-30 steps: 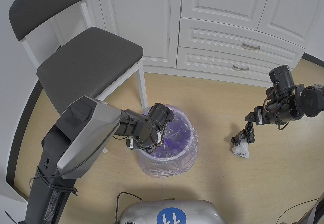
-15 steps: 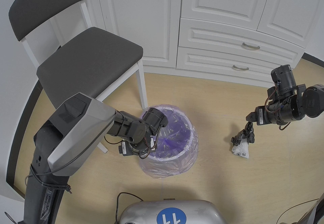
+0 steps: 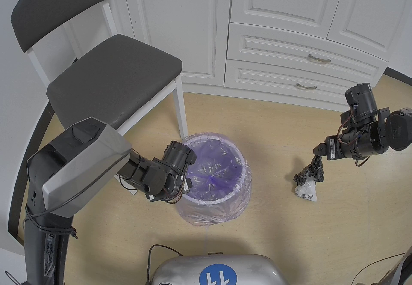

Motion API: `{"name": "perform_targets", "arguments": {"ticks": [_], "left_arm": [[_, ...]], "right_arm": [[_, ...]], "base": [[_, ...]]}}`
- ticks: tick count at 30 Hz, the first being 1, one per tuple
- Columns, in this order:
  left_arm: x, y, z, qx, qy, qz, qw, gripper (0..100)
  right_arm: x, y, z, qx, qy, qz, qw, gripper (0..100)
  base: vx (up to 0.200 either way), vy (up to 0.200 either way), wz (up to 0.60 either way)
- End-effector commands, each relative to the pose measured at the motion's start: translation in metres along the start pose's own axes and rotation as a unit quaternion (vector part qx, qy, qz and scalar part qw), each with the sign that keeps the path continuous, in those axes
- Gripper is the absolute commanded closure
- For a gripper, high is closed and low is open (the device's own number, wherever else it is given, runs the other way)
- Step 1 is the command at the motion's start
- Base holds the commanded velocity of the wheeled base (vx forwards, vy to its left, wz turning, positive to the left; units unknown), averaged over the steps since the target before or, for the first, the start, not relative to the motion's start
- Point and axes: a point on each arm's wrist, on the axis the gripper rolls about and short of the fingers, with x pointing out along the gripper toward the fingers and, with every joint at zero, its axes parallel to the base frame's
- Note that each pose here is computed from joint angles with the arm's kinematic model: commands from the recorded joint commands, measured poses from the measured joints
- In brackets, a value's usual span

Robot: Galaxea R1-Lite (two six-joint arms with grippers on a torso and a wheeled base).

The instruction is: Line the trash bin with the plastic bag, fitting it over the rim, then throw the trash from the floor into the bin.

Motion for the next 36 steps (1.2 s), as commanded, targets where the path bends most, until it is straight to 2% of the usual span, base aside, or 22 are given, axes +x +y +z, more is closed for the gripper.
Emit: {"name": "perform_targets", "arguments": {"ticks": [1, 11, 19, 24, 30, 36], "left_arm": [[0.000, 0.014, -0.001, -0.010, -0.004, -0.008, 0.9999, 0], [0.003, 0.024, -0.003, -0.019, 0.000, 0.001, 0.9998, 0], [0.009, 0.031, -0.014, -0.033, -0.043, -0.040, 0.9977, 0], [0.009, 0.034, -0.018, -0.039, -0.051, -0.071, 0.9954, 0], [0.007, 0.040, -0.020, -0.046, -0.055, -0.072, 0.9948, 0], [0.005, 0.050, -0.032, -0.051, -0.070, -0.086, 0.9925, 0]], "right_arm": [[0.000, 0.000, -0.001, -0.002, 0.002, 0.000, 1.0000, 0], [0.002, 0.001, -0.003, 0.002, -0.014, 0.003, 0.9999, 0], [-0.003, -0.001, -0.003, 0.001, -0.022, 0.005, 0.9997, 0], [-0.003, -0.001, -0.004, -0.005, -0.021, 0.004, 0.9998, 0], [-0.005, -0.002, -0.004, -0.004, -0.023, 0.005, 0.9997, 0], [-0.007, -0.003, -0.005, -0.004, -0.024, 0.005, 0.9997, 0]], "base": [[0.000, 0.000, 0.00], [0.000, 0.000, 0.00], [0.000, 0.000, 0.00], [0.000, 0.000, 0.00], [0.000, 0.000, 0.00], [0.000, 0.000, 0.00]]}}
